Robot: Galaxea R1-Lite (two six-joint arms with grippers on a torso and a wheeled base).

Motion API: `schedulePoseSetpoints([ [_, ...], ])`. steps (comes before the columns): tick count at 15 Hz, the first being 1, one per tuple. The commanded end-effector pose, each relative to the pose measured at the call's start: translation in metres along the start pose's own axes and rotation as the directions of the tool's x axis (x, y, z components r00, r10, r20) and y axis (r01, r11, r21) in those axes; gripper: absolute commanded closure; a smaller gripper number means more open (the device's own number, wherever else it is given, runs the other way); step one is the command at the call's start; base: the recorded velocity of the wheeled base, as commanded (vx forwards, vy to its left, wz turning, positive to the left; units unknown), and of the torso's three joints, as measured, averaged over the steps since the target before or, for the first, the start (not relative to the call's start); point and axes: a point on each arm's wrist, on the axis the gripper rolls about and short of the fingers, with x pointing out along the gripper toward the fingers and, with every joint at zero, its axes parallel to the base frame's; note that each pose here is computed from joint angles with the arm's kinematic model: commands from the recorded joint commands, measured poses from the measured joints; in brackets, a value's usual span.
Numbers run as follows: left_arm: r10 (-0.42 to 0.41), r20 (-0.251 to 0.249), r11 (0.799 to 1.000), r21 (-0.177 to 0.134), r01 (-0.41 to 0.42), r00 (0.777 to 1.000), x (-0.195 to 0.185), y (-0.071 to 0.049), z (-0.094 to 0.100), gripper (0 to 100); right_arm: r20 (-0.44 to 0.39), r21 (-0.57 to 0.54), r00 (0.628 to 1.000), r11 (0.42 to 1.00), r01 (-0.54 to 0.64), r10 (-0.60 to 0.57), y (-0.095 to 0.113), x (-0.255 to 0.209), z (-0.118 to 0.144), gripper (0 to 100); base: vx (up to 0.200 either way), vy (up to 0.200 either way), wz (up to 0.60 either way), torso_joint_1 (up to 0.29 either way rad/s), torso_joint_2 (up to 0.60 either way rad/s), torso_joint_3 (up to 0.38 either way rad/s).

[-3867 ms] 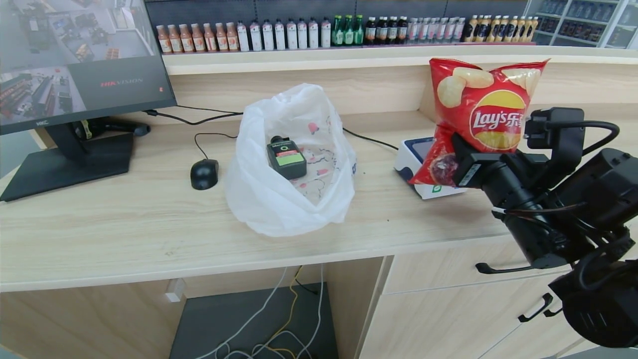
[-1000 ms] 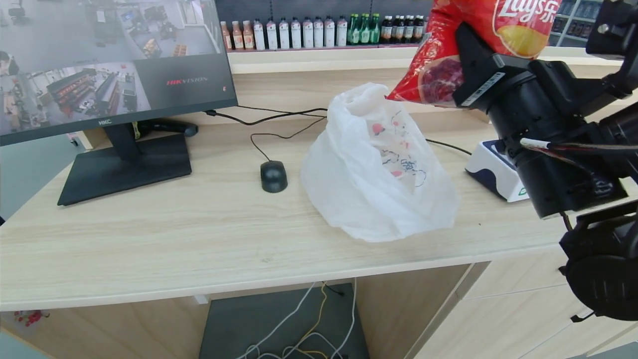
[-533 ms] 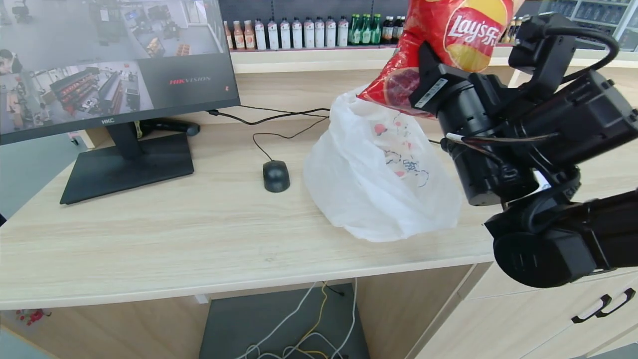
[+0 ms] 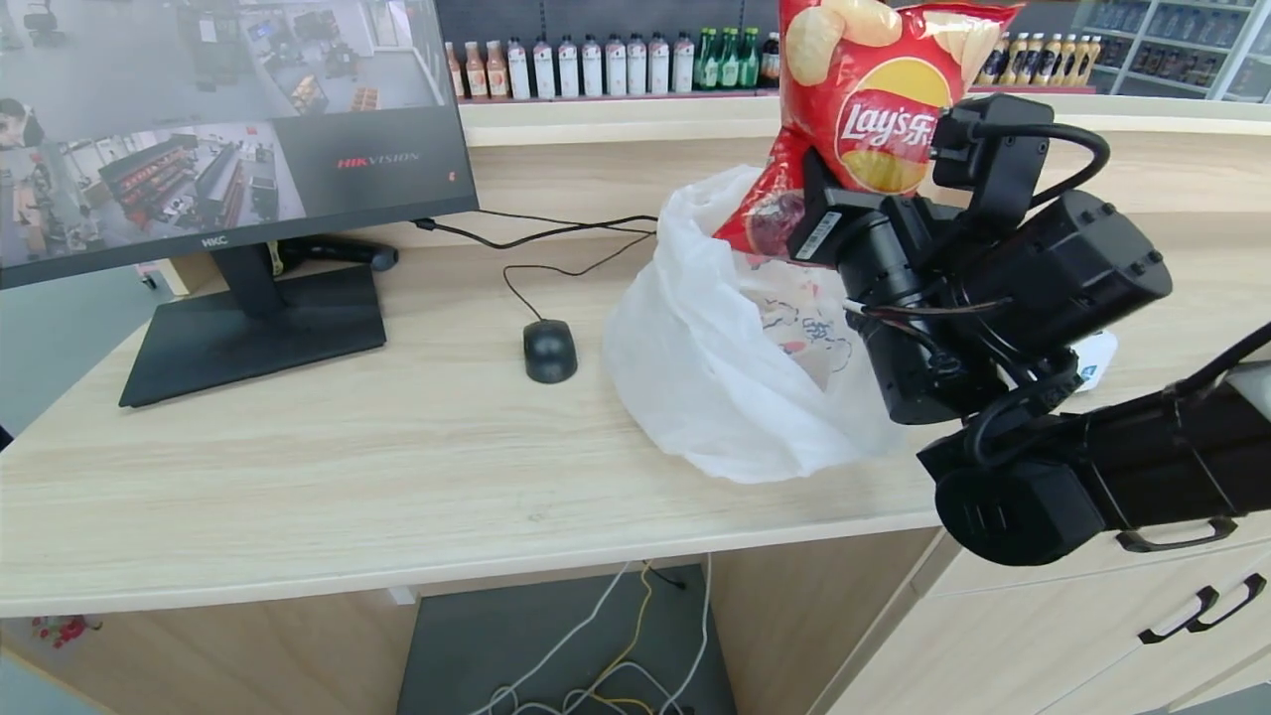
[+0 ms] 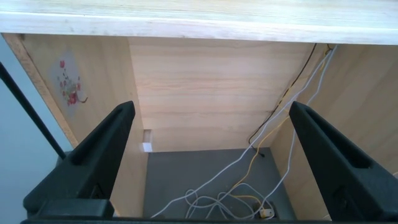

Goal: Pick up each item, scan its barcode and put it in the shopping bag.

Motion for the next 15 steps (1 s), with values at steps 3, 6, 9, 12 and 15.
schedulePoseSetpoints([
  [3, 0.001, 0.000, 1.000, 0.000, -0.001, 1.000, 0.000, 0.000, 0.000, 0, -0.009, -0.024, 1.000, 1.000, 0.000, 0.000, -0.013, -0.009, 0.007, 100, 0.000, 0.000, 0.00, 0.000, 0.00, 0.000],
  [6, 0.003, 0.000, 1.000, 0.000, -0.003, 1.000, 0.000, 0.000, 0.000, 0, -0.017, -0.062, 0.999, 0.997, -0.049, 0.048, -0.014, -0.014, 0.003, 100, 0.000, 0.000, 0.00, 0.000, 0.00, 0.000],
  [9, 0.003, 0.000, 1.000, 0.000, -0.003, 1.000, 0.000, 0.000, 0.000, 0, -0.026, -0.017, 0.992, 0.992, -0.128, 0.127, 0.006, -0.024, 0.003, 100, 0.000, 0.000, 0.00, 0.000, 0.00, 0.000],
  [12, 0.003, 0.000, 1.000, 0.000, -0.003, 1.000, 0.000, 0.000, 0.000, 0, -0.051, 0.035, 0.975, 0.976, -0.214, 0.216, 0.039, -0.043, 0.001, 100, 0.000, 0.000, 0.00, 0.000, 0.00, 0.000],
  [15, 0.003, 0.000, 1.000, 0.000, -0.003, 1.000, 0.000, 0.000, 0.000, 0, -0.064, 0.036, 0.972, 0.974, -0.224, 0.226, 0.043, -0.045, -0.004, 100, 0.000, 0.000, 0.00, 0.000, 0.00, 0.000],
])
